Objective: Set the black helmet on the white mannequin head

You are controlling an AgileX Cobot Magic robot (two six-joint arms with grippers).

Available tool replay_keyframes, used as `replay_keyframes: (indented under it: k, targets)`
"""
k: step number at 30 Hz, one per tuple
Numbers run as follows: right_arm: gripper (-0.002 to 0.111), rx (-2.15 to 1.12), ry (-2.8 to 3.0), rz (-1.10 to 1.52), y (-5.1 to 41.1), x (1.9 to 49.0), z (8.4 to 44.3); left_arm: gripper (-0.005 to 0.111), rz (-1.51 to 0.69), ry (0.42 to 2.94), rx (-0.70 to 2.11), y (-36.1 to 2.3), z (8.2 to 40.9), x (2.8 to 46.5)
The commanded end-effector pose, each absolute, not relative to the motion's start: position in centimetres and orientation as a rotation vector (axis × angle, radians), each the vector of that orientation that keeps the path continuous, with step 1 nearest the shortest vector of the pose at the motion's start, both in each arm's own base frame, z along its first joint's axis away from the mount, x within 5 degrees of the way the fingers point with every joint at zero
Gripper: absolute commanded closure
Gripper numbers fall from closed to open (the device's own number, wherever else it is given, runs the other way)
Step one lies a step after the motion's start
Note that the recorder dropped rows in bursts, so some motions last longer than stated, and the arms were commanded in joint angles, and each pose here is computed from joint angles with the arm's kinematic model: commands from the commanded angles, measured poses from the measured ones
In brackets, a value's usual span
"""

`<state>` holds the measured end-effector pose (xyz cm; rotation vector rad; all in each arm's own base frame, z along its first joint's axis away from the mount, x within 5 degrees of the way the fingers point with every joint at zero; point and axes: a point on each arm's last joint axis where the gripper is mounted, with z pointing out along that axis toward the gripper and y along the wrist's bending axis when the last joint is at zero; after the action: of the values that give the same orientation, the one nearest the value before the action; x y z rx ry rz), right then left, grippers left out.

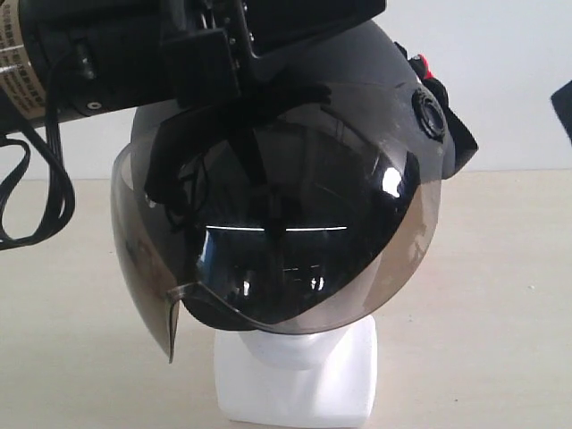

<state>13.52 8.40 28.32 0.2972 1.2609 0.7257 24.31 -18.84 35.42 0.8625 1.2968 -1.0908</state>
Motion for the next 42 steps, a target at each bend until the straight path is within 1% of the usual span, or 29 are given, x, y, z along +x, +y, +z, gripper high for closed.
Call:
replay_keyframes:
  k: [1, 7, 12, 13, 16, 18, 20, 22, 24, 26, 27, 28, 30, 31, 33, 34, 35, 36, 38, 39, 41, 42]
  targets:
    - [0.109, 0.192, 1.398, 0.47, 7.0, 13.1, 30.2, 0.102, -1.038, 1.495, 0.839, -19.3, 32.0, 25.7]
    - [0.109, 0.116, 1.37, 0.234, 4.2, 11.7, 36.2, 0.102, -1.047, 1.498, 0.82, -19.4, 31.9, 25.9]
    - [0.109, -0.002, 1.542, 0.084, 2.6, 10.7, 40.3, 0.102, -1.049, 1.498, 0.816, -19.4, 32.0, 25.9]
    - [0.109, -0.033, 1.53, 0.076, 2.7, 10.6, 40.7, 0.102, -1.05, 1.498, 0.813, -19.3, 32.0, 25.9]
    - [0.109, -0.079, 1.48, 0.164, 3.2, 10.2, 42.2, 0.102, -1.047, 1.497, 0.812, -19.3, 32.0, 25.9]
    - [0.109, -0.083, 1.485, 0.18, 3.4, 10.2, 42.5, 0.102, -1.048, 1.494, 0.807, -19.3, 32.2, 25.8]
    - [0.109, -0.063, 1.535, 0.095, 3.4, 10.5, 42.1, 0.102, -1.046, 1.489, 0.803, -19.3, 32.4, 25.9]
    - [0.109, -0.278, 1.514, -0.059, 4.3, 10.6, 42.0, 0.102, -1.046, 1.485, 0.801, -19.3, 32.5, 25.9]
    - [0.109, -0.278, 1.476, 0.04, 4.6, 10.4, 42.8, 0.102, -1.048, 1.48, 0.794, -19.3, 32.6, 25.9]
    - [0.109, -0.058, 1.45, 0.426, 5.0, 9.9, 44.4, 0.102, -1.048, 1.48, 0.794, -19.3, 32.6, 25.9]
    - [0.109, -0.128, 1.401, 0.579, 6.1, 9.3, 45.0, 0.102, -1.048, 1.48, 0.794, -19.3, 32.6, 25.9]
    - [0.109, -0.337, 1.29, 0.776, 8.0, 7.9, 45.9, 0.102, -1.048, 1.48, 0.794, -19.3, 32.6, 25.9]
    - [0.109, -0.724, 1.048, 1.081, 10.7, 4.4, 46.8, 0.102, -1.048, 1.48, 0.794, -19.3, 32.6, 25.9]
    - [0.109, -0.829, 0.982, 1.192, 11.3, 3.2, 46.9, 0.102, -1.048, 1.48, 0.794, -19.3, 32.6, 25.9]
    - [0.109, -1.162, 1.07, 1.207, 12.2, 1.7, 45.2, 0.102, -1.048, 1.48, 0.794, -19.3, 32.6, 25.9]
    - [0.109, -1.232, 1.332, 1.097, 12.0, 2.4, 43.7, 0.102, -1.05, 1.479, 0.795, -19.3, 32.7, 25.9]
    - [0.109, -1.181, 1.465, 0.95, 11.6, 3.6, 43.1, 0.102, -1.05, 1.479, 0.795, -19.3, 32.7, 25.9]
    - [0.109, -0.958, 1.641, 0.886, 11.0, 5.1, 42.9, 0.102, -1.05, 1.479, 0.795, -19.3, 32.7, 25.9]
    - [0.109, -0.661, 1.678, 0.581, 8.5, 7.6, 43.5, 0.102, -1.059, 1.477, 0.795, -19.3, 32.7, 25.9]
    - [0.109, -0.418, 1.695, 0.449, 6.7, 8.8, 44.2, 0.102, -1.073, 1.476, 0.792, -19.3, 32.7, 25.8]
    - [0.109, -0.216, 1.739, 0.356, 4.8, 9.3, 44.7, 0.102, -1.094, 1.469, 0.793, -19.4, 32.8, 25.7]
    - [0.109, -0.241, 1.819, 0.329, 4.6, 9.0, 44.5, 0.102, -1.094, 1.469, 0.793, -19.4, 32.8, 25.7]
